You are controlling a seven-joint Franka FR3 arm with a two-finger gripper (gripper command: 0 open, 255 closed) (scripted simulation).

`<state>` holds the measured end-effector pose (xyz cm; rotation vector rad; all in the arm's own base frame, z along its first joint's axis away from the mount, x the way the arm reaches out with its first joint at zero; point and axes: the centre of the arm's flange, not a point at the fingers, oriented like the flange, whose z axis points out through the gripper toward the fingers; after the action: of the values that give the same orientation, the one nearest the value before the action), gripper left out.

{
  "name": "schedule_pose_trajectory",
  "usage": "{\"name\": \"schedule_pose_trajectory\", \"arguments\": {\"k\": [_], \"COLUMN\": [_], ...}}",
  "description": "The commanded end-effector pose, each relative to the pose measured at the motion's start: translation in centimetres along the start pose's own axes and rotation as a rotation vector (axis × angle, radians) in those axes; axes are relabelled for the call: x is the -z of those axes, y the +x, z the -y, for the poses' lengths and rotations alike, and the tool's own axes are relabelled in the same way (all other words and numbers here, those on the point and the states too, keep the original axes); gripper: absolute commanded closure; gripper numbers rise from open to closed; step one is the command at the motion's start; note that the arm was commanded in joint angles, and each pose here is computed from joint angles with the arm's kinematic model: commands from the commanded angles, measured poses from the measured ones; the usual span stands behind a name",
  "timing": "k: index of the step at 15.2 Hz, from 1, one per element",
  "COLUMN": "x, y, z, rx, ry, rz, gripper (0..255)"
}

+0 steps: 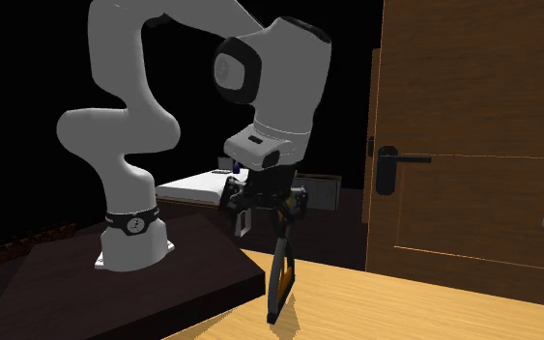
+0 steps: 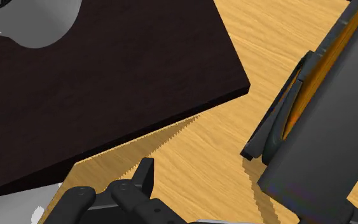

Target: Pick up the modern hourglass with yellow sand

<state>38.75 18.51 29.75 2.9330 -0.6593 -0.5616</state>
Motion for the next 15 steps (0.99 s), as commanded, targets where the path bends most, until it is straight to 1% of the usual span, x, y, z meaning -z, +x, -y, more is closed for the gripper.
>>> {"name": "schedule_pose_trajectory", "arguments": {"k": [1, 5, 6, 13, 15], "x": [-2.0, -6.3, -6.6, -10.3, -10.3], "y": [0.5, 1.7, 1.8, 3.2, 3.2], "z": [1.6, 4.8, 5.1, 5.7, 5.7], "rx": [-0.036, -0.101, -0.106, -0.106, -0.106], "ry": [-0.002, -0.007, -0.007, -0.007, -0.007], "rz": [0.032, 0.096, 0.101, 0.101, 0.101], "gripper": [0, 0, 0, 0, 0]}}
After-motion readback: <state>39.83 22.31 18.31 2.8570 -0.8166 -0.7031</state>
